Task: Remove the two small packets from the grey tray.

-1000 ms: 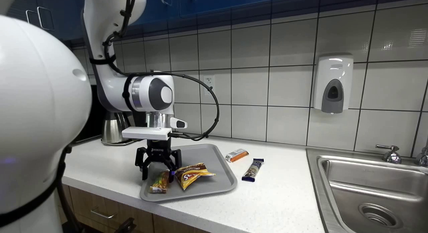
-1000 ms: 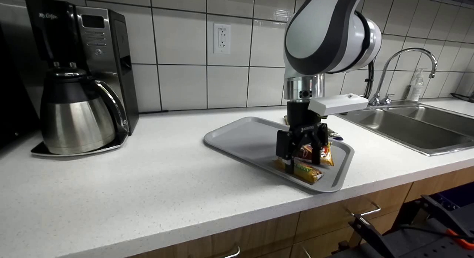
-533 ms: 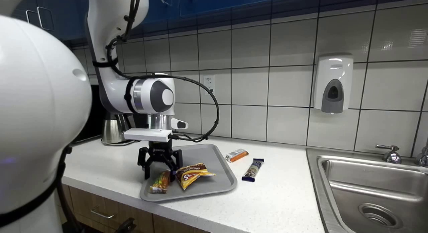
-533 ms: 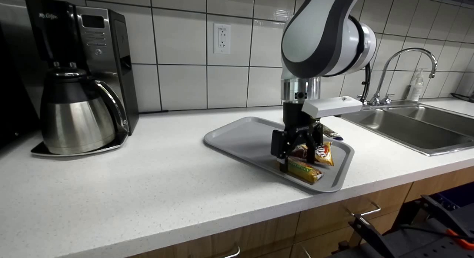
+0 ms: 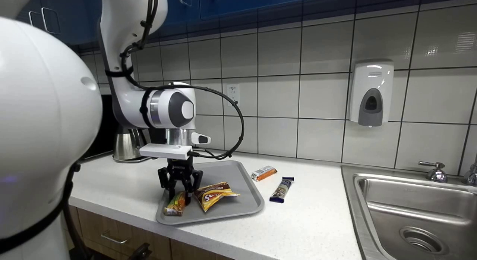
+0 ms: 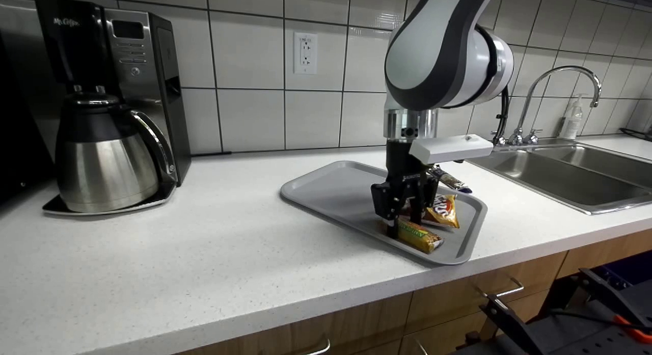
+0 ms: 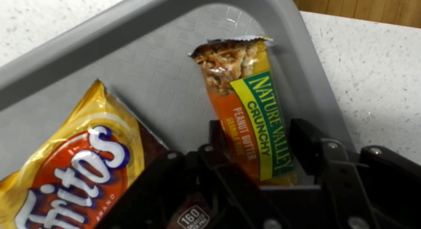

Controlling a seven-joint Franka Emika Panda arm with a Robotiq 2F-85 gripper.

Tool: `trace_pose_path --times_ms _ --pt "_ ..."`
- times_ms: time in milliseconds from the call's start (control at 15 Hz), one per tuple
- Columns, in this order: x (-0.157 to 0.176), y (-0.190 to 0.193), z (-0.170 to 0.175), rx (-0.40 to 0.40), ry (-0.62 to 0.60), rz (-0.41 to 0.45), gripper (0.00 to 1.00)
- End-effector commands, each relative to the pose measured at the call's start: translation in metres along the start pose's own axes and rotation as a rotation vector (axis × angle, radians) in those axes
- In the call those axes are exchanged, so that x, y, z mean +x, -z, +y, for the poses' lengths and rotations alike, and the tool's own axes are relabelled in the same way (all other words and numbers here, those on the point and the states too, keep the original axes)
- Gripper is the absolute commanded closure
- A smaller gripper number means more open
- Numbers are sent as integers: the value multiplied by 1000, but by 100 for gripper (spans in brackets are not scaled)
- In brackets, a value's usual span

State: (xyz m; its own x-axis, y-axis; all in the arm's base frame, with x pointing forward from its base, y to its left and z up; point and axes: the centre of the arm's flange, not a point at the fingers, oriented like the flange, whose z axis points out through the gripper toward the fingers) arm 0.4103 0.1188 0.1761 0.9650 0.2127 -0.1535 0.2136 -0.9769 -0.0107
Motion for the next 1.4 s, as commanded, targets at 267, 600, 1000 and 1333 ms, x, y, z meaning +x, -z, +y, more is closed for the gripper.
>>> trace_pose_path --times_ms 267,600,1000,1333 --pt "6 8 1 -4 -26 37 81" --pt "14 23 0 -6 -20 77 81" --pt "20 42 -5 -10 -11 121 81" --pt "24 60 -17 -27 23 159 81"
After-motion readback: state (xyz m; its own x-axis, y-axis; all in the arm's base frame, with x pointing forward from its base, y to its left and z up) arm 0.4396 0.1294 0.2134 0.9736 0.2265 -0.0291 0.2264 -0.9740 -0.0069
